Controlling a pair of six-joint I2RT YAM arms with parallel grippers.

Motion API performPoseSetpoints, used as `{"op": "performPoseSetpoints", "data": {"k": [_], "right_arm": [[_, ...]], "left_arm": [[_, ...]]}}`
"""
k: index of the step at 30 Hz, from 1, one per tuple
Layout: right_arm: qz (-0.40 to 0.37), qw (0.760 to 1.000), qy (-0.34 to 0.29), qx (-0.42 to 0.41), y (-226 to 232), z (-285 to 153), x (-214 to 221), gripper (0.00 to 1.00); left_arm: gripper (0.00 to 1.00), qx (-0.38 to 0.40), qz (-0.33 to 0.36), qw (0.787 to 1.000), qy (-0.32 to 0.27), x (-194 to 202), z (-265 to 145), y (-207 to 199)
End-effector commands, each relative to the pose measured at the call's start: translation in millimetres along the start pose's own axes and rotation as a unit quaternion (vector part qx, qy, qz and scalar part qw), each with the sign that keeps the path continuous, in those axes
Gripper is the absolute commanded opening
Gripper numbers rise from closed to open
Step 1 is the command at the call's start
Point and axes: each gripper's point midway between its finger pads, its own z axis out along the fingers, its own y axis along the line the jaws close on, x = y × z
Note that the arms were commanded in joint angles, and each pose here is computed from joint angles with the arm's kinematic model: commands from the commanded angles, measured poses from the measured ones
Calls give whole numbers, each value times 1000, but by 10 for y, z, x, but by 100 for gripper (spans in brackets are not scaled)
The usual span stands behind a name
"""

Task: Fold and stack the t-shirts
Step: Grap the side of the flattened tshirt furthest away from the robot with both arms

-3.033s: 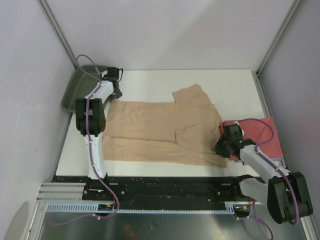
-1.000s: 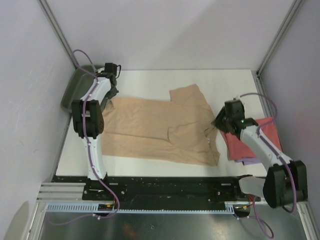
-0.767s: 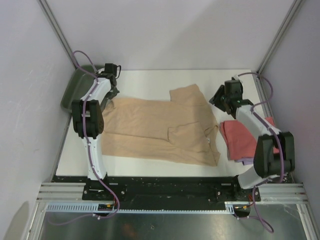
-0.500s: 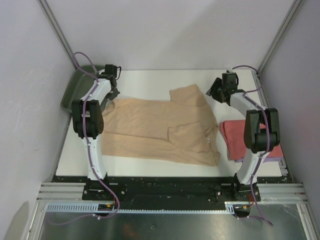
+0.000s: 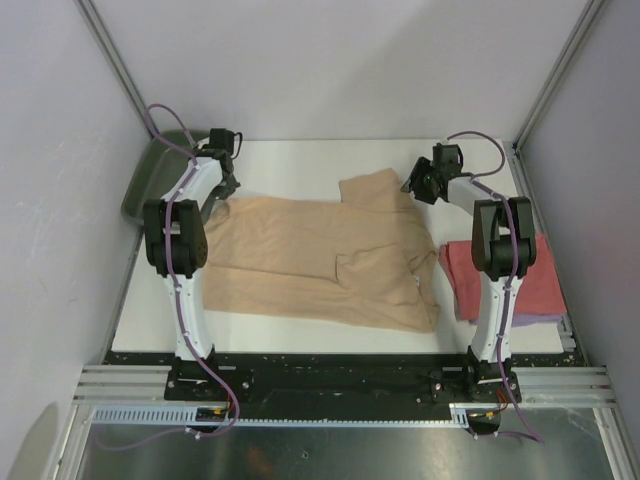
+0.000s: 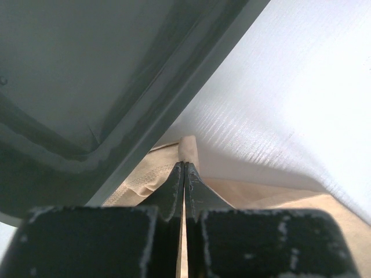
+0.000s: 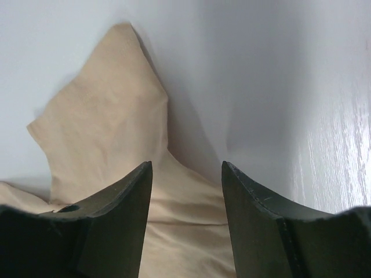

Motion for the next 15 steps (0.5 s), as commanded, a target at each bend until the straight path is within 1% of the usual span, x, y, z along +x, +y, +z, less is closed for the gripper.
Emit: {"op": "performPoseSetpoints", "data": {"k": [1,7,9,12,15], "right_arm": [[-11,1000,-12,-18,179,60,-167,56],[-15,1000,4,-7,170,173,-51,52],[-12,1000,9,-4,147,192,-33,50],[-10,1000,14,2,113,196,-26,42],[-3,1000,14,26,4,156,-50,27]], "left_arm": [[0,20,-14,999,-34,-242,-221,-41],[0,18,-15,999,-35,-253,-200,-33],[0,19,-14,999,-34,-250,-194,-36],[0,20,-13,999,-34,-250,-196,-43],[0,20,-14,999,-34,-245,-187,-40]]}}
